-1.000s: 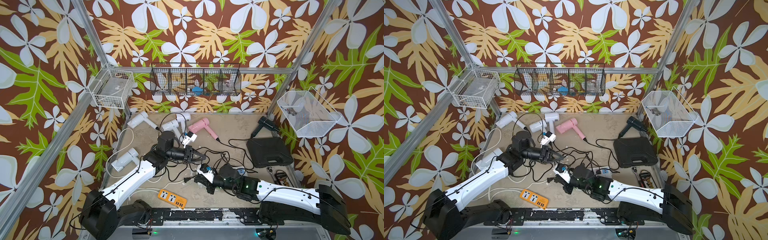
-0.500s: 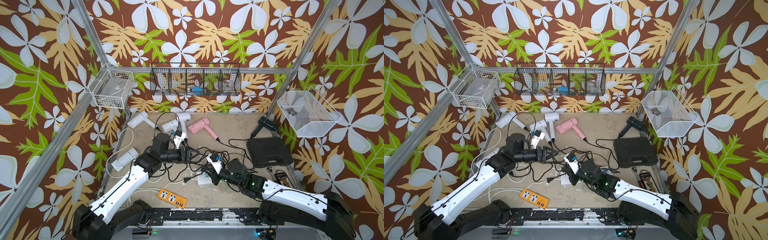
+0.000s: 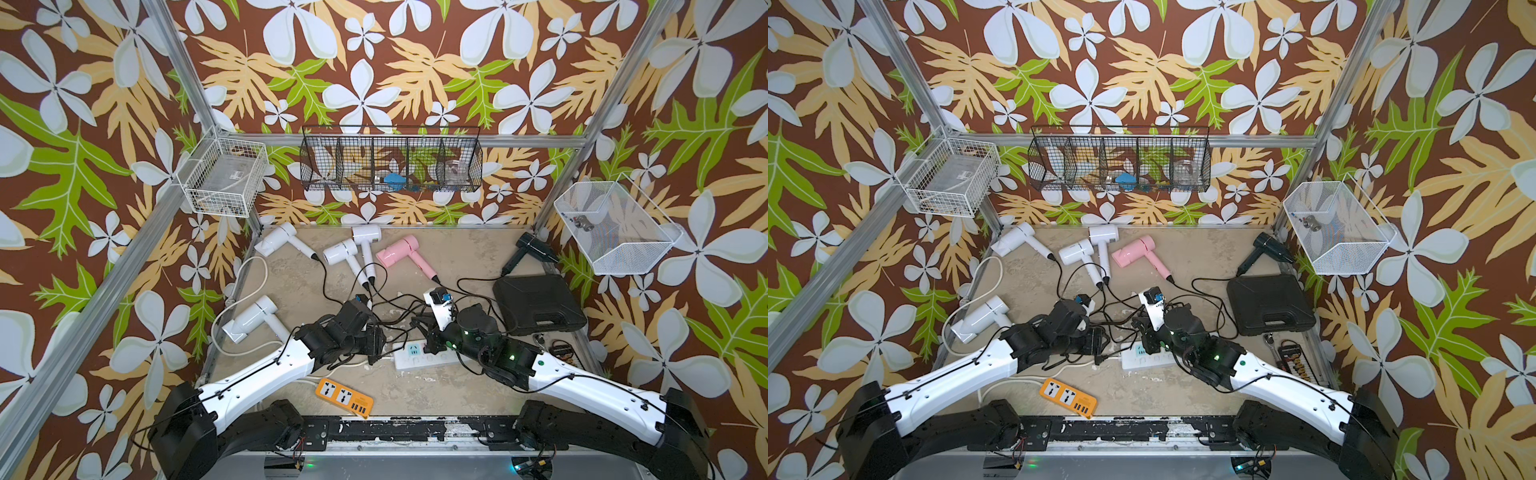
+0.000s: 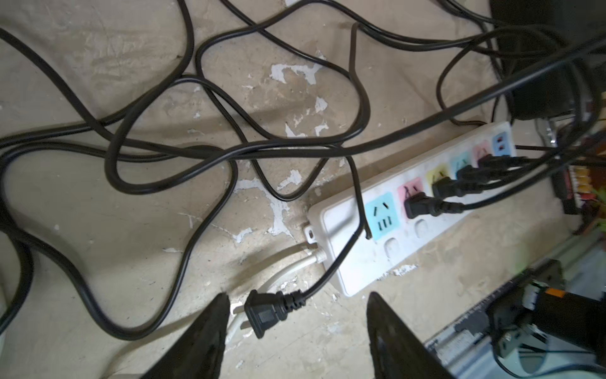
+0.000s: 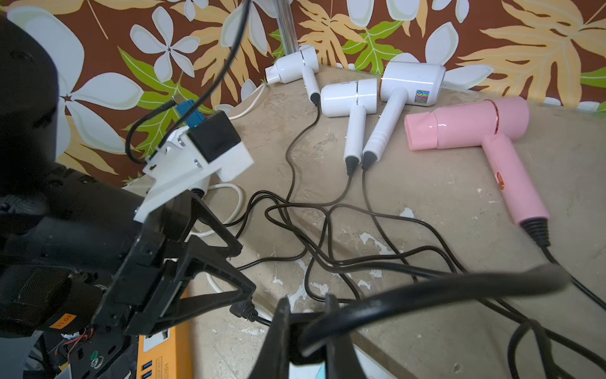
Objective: Charge the blow dryers
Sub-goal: Pick up the plug from the center of the board, then adjust the charging cable at the center of the board.
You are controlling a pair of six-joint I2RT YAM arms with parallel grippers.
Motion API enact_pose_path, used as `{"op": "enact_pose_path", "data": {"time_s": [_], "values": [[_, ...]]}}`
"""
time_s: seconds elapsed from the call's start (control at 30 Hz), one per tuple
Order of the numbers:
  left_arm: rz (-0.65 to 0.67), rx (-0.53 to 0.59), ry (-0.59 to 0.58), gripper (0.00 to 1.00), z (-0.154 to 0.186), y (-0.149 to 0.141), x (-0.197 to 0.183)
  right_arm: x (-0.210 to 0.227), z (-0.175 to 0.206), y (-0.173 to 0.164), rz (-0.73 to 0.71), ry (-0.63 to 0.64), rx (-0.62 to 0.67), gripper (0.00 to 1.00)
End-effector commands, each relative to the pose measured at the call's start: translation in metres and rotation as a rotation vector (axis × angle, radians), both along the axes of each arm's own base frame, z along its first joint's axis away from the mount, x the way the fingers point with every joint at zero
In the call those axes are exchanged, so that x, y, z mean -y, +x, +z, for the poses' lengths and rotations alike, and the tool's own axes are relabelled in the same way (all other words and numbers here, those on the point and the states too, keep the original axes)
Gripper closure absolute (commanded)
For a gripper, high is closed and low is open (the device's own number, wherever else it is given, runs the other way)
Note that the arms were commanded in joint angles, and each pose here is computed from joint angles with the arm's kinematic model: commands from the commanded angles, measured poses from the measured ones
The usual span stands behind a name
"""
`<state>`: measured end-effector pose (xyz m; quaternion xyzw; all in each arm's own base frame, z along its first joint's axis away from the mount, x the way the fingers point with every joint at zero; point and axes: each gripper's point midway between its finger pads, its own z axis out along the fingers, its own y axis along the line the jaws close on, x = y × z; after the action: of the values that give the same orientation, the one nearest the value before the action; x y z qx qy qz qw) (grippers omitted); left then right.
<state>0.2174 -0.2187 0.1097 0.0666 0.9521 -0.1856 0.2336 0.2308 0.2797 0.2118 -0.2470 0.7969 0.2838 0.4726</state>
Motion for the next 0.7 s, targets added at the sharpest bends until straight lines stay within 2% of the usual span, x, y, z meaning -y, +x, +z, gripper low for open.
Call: {"op": "enact_pose_path", "data": {"time_s": [0.0,0.27,0.67], "values": [[0.005,0.044,0.131,0.36,-0.010,0.007,-0.006,0.003,-0.003,0.002,-0.021,0.000,-0.020,1.00],[-0.109,0.008,0.197,0.36,-0.032,-0.004,0.017,0.002,-0.010,0.001,-0.013,-0.002,-0.039,1.00],[-0.141,-0.014,0.197,0.34,-0.045,-0.010,0.026,0.001,-0.016,-0.001,-0.004,0.011,-0.060,1.00]]}}
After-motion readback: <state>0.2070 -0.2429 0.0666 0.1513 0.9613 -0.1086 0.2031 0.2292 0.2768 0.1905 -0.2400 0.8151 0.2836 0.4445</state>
